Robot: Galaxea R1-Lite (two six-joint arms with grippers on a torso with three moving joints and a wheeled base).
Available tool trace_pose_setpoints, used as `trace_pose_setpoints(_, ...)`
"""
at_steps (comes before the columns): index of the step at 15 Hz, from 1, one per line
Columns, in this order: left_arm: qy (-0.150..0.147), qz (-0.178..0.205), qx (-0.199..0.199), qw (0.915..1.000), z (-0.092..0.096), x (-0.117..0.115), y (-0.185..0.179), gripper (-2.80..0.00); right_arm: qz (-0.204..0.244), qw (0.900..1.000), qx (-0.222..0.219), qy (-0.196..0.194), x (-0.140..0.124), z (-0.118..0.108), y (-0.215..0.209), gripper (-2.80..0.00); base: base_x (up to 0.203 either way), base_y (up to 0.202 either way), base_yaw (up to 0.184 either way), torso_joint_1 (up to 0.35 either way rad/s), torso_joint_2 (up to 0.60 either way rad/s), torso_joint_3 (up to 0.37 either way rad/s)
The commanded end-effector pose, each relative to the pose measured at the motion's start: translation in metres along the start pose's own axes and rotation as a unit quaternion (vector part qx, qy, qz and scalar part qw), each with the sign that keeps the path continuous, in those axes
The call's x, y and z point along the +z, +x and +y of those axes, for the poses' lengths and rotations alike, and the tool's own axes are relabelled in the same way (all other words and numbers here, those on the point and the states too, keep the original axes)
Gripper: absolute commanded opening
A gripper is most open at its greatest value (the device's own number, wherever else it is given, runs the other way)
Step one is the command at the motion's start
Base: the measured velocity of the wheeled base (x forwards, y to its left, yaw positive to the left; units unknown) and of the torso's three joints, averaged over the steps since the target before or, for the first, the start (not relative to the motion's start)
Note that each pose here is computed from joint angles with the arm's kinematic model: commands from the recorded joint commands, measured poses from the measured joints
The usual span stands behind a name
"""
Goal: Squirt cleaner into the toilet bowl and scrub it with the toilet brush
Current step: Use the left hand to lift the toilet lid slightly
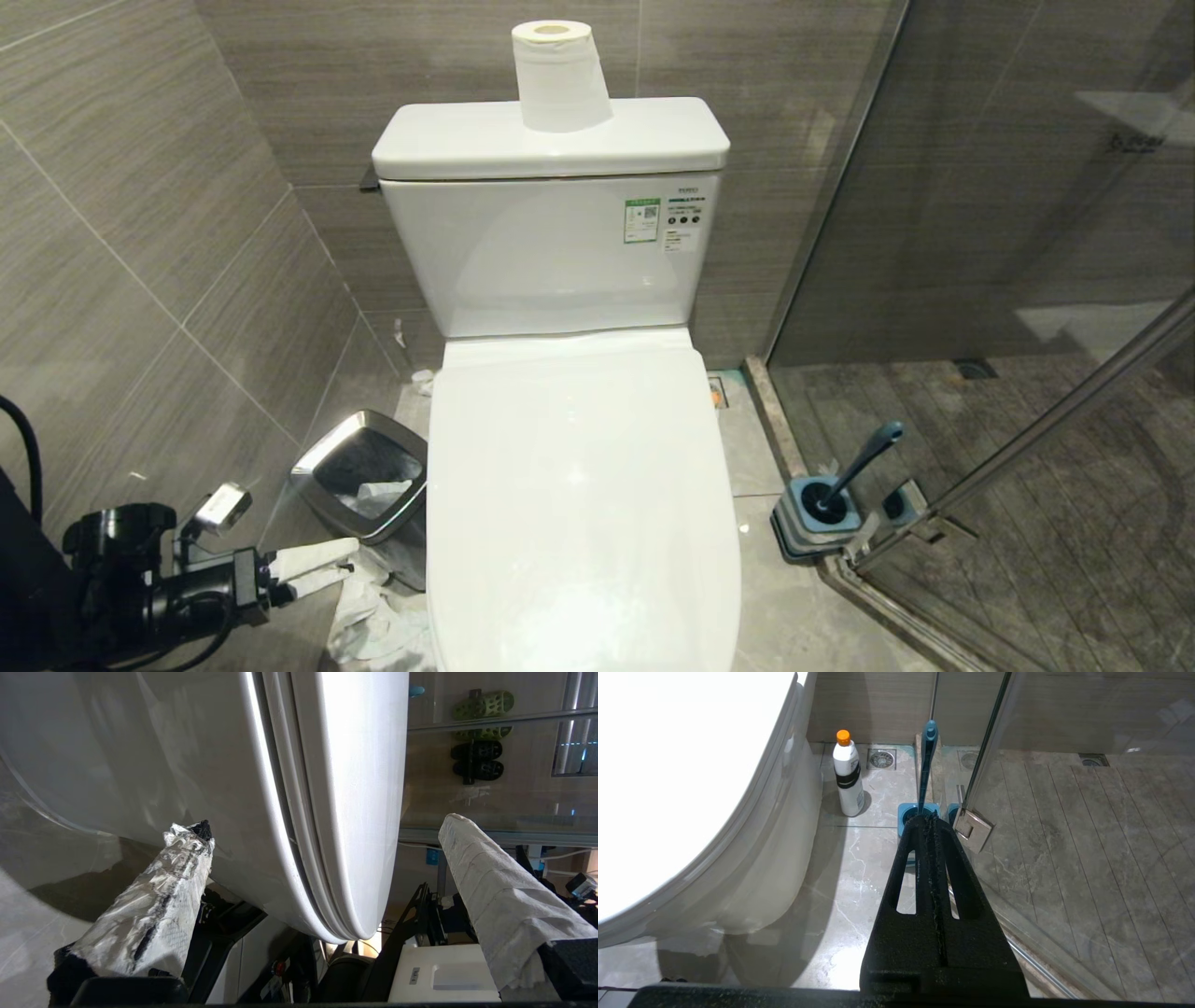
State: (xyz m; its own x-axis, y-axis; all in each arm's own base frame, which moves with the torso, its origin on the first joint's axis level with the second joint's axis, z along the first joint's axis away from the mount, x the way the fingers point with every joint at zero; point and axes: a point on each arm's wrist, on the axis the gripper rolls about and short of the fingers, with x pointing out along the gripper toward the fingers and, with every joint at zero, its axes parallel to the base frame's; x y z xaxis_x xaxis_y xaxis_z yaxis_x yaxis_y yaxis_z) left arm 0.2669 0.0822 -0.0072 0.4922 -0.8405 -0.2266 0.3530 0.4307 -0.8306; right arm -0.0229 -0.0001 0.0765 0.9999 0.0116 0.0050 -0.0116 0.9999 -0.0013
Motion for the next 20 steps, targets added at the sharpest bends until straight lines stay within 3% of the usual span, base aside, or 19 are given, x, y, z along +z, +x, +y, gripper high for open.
trace_pose_setpoints(1, -0.001, 0.002, -0.010, 0.9999, -0.001, -0.003, 0.001, 0.00, 0.000, 1.000, 0.000, 0.000, 0.000, 0.000, 0.000, -2.80, 0.000, 0.000, 0.000, 0.000, 0.00, 0.000)
trace_pose_setpoints(5, 0.020, 0.024, -0.028, 0.9991, -0.005, -0.002, 0.017, 0.00, 0.001, 1.000, 0.000, 0.000, 0.000, 0.000, 0.000, -2.80, 0.000, 0.000, 0.000, 0.000, 0.00, 0.000)
trace_pose_setpoints(8, 0.024, 0.010, -0.021, 0.9994, -0.006, 0.003, 0.009, 0.00, 0.000, 1.000, 0.000, 0.000, 0.000, 0.000, 0.000, -2.80, 0.000, 0.000, 0.000, 0.000, 0.00, 0.000)
trace_pose_setpoints(16, 0.012, 0.011, -0.020, 0.9997, -0.005, -0.002, 0.008, 0.00, 0.000, 1.000, 0.000, 0.000, 0.000, 0.000, 0.000, -2.80, 0.000, 0.000, 0.000, 0.002, 0.00, -0.030)
trace_pose_setpoints(20, -0.007, 0.023, -0.024, 0.9994, -0.011, -0.016, 0.009, 0.00, 0.000, 1.000, 0.000, 0.000, 0.000, 0.000, 0.000, -2.80, 0.000, 0.000, 0.000, 0.000, 0.00, 0.000)
